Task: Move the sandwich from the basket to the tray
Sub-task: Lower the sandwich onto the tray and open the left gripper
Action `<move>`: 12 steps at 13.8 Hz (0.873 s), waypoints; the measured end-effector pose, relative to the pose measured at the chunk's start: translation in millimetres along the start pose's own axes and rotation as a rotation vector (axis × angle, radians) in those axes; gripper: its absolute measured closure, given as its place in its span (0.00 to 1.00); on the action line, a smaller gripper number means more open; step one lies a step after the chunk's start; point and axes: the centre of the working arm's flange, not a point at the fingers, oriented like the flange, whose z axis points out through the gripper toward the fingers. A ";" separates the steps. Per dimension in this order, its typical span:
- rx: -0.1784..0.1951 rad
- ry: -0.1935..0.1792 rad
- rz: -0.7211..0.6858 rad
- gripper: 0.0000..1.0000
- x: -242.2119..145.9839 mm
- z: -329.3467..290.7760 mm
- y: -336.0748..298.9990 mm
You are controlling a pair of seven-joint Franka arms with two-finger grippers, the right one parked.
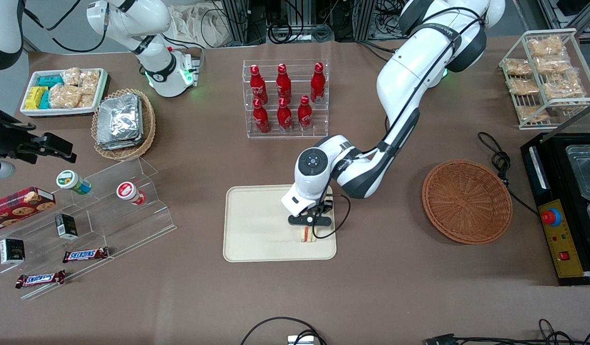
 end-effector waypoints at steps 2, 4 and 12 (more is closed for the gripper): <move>0.000 0.001 -0.013 0.30 0.1 -0.1 0.0; -0.001 0.003 -0.036 0.09 1.0 -1.1 0.0; -0.018 0.084 -0.196 0.00 34.8 -58.3 -15.6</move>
